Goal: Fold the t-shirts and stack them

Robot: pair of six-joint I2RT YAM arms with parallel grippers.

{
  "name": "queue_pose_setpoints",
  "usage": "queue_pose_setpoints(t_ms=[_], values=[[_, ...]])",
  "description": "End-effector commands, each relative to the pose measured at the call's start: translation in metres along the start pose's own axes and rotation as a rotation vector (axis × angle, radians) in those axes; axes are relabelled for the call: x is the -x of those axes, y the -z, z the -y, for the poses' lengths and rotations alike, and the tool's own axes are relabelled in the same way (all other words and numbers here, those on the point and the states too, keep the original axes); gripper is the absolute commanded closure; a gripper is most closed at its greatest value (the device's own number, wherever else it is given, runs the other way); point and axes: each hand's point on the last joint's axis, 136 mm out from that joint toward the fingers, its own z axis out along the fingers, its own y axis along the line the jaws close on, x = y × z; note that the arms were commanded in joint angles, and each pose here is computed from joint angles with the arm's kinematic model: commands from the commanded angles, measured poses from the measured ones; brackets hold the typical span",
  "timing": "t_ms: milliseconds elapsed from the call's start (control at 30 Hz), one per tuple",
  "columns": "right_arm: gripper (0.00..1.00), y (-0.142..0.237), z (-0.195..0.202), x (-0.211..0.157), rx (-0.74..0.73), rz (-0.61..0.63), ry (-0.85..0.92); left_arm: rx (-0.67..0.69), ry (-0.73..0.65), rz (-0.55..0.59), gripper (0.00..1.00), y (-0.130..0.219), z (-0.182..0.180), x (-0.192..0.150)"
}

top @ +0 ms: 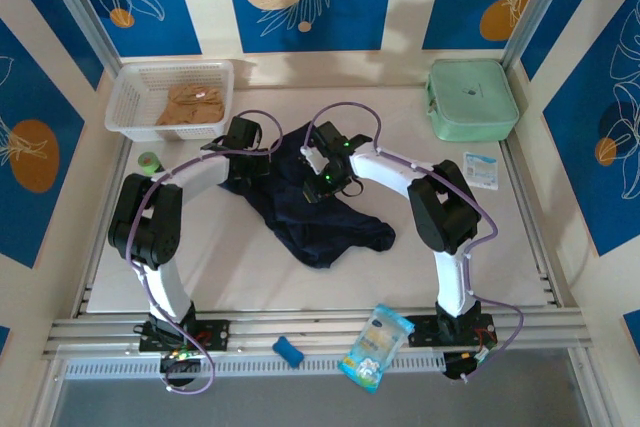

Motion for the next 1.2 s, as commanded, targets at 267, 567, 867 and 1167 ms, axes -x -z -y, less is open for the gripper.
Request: queue_pose_setpoints(t_ms=[267,567,867,1167], values=[[0.81,-0.012,-0.013,-0.012,0.035,-0.047,0.018,-0.024,0.021,-0.022,1.0,0.003,0.0,-0.006],[1.0,0.05,0.032,0.004,-0.196,0.031,0.007,-0.021,0.02,-0.039,1.0,0.012,-0.001,-0.014],[1.0,0.156,0.143,0.062,-0.33,0.294,-0.244,0.01,-0.028,-0.005,1.0,0.082,-0.004,-0.034],[1.0,0.187,0.249,0.128,-0.508,0.41,-0.437,-0.035,-0.225,-0.033,1.0,0.153,0.041,-0.071]])
